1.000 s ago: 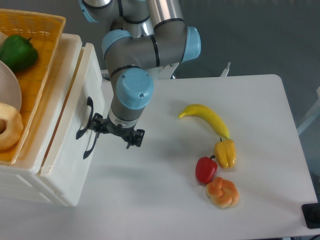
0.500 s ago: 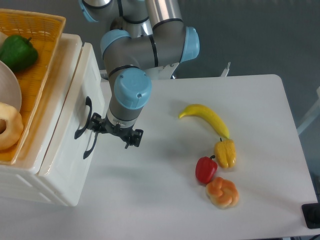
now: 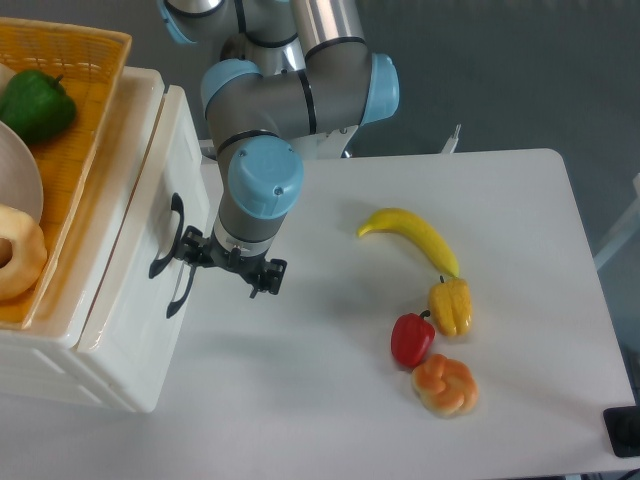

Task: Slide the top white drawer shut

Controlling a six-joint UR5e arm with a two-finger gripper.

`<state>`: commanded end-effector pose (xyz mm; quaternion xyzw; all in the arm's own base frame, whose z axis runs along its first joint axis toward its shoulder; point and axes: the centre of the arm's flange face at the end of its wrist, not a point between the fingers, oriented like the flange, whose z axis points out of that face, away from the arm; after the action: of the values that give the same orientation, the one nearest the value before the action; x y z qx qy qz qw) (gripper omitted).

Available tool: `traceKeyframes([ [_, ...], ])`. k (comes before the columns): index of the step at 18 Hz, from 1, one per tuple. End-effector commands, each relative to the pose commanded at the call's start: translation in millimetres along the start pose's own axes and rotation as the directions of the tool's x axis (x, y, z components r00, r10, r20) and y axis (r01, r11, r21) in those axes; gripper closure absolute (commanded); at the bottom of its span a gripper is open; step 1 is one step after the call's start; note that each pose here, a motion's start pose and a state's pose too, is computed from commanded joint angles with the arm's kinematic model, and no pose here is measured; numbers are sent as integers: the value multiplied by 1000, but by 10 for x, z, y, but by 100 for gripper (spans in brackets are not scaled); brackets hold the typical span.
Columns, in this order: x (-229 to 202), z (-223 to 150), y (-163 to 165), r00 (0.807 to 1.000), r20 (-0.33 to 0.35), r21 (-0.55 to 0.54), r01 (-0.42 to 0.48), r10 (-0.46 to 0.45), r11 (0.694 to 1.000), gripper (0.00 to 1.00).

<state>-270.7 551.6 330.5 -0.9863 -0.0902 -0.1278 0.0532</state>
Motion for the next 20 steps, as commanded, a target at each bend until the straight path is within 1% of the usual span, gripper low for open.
traceKeyframes([
  [1,-36,-59,-15,1000,7,10,4,-5,1000,0],
  [2,-84,-127,-25,1000,28,13,7,-8,1000,0],
  [4,-202,-261,-19,996,87,8,17,-18,1000,0],
  [7,-458,-461,37,987,155,15,43,-44,999,0],
  [9,-616,-557,55,980,187,18,60,-63,998,0],
  [10,-683,-612,64,977,205,16,53,-56,998,0],
  [13,-968,-770,158,970,241,7,-38,35,999,0],
  [16,-1271,-904,324,946,297,-42,-121,128,992,0],
  [20,-1661,-1100,599,923,310,-78,-213,226,974,0],
])
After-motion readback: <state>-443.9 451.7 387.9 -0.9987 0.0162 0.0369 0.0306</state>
